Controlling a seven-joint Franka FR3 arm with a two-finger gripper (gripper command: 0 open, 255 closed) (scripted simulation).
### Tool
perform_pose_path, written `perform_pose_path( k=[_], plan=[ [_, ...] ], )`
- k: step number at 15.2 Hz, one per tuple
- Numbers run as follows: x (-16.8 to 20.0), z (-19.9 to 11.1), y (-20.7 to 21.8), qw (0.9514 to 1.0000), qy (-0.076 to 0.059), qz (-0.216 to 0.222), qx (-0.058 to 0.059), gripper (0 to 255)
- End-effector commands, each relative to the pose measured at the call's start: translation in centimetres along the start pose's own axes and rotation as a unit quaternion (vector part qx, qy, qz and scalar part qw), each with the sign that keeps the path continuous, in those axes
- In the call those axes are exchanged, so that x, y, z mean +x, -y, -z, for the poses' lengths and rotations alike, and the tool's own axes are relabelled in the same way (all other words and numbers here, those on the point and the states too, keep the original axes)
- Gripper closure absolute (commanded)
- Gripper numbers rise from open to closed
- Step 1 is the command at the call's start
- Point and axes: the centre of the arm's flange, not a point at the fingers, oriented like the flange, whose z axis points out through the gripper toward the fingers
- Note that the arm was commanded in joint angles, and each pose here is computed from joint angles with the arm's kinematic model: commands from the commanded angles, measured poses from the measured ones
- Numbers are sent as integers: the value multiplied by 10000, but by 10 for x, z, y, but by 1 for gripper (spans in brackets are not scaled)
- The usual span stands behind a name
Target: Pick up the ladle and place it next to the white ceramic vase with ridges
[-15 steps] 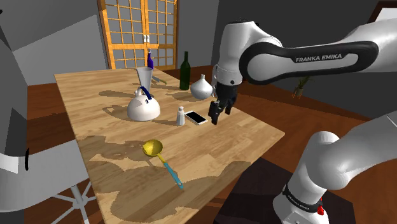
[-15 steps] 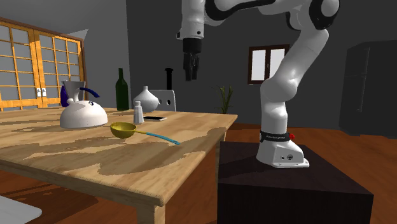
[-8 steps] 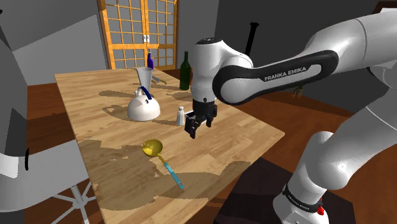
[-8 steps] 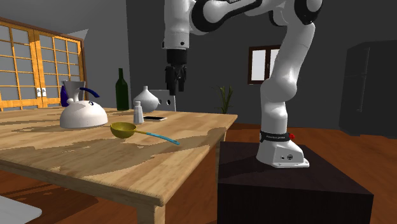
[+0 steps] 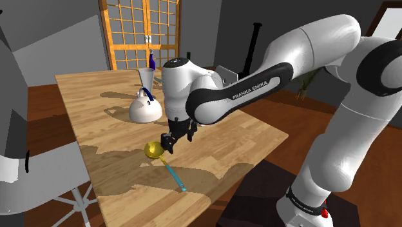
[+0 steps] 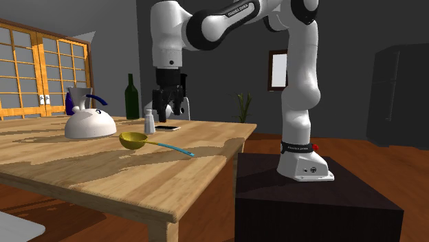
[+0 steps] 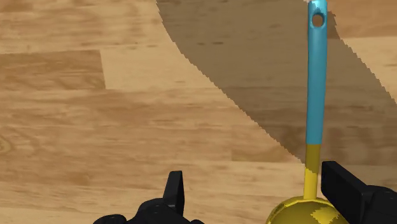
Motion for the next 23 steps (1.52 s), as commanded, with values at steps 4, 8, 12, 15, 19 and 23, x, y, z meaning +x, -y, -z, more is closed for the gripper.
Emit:
perform_pose_path(
  k=[4, 8, 12, 15, 19, 23],
  plan=[
    [29, -30, 53, 9998, -5, -170, -78, 0],
    [38, -51, 71, 9997, -7, -224, -105, 0],
    [38, -72, 71, 9997, -7, -224, -105, 0],
    [38, -81, 70, 9997, -7, -224, -105, 0],
    [38, -81, 70, 9997, -7, -224, -105, 0],
    [38, -81, 70, 9997, -7, -224, -105, 255]
  ],
)
